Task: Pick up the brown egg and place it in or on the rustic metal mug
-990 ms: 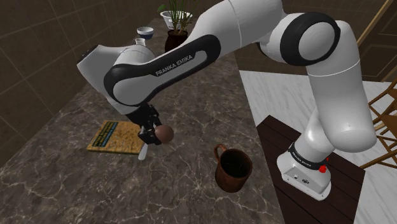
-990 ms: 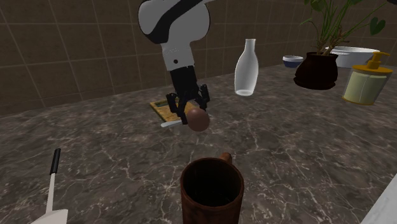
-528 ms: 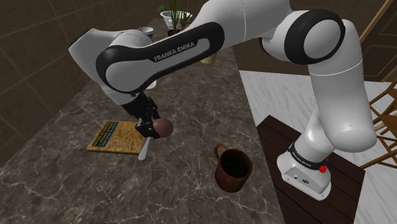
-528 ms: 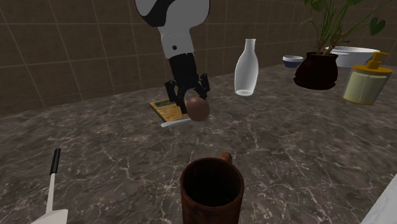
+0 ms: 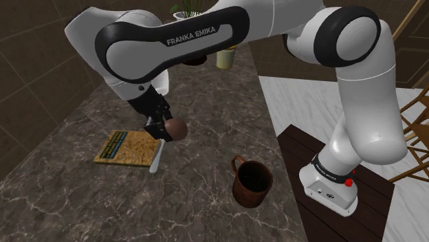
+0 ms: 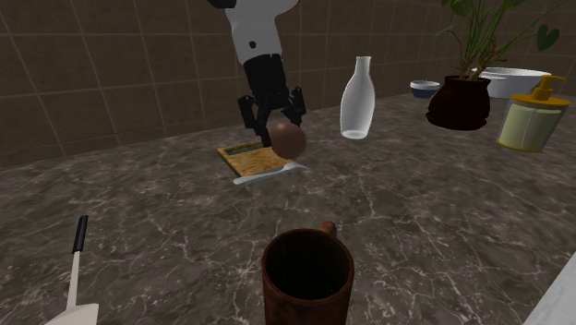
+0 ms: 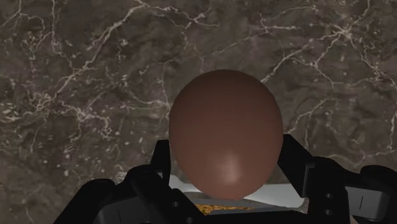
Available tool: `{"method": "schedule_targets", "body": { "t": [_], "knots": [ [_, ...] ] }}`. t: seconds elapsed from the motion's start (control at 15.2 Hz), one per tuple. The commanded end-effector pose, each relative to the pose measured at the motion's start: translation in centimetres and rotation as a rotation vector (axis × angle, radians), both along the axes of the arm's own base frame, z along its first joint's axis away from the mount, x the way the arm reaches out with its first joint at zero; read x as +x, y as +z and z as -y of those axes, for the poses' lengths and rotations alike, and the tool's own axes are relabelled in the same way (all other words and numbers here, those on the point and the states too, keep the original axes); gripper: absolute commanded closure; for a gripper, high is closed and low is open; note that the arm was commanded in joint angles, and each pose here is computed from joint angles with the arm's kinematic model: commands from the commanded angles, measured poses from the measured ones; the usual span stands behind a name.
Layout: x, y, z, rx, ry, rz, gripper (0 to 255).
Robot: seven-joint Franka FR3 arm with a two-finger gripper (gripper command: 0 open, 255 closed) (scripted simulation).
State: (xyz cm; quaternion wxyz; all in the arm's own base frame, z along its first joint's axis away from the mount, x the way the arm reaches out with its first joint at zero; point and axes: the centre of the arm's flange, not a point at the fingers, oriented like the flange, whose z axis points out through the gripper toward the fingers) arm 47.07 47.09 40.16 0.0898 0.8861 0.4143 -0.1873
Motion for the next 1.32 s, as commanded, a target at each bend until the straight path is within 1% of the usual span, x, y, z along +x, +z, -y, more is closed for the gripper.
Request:
{"method": "schedule_targets", "body": {
  "t": [0.0,0.92,1.25],
  "knots": [
    [0.1,1.1,-0.1,0.0,0.0,0.0,255],
    [0.1,8.3,-0.1,0.0,0.0,0.0,255],
    [-6.1,8.3,2.1,0.0,0.0,0.0,255]
  ]
}}
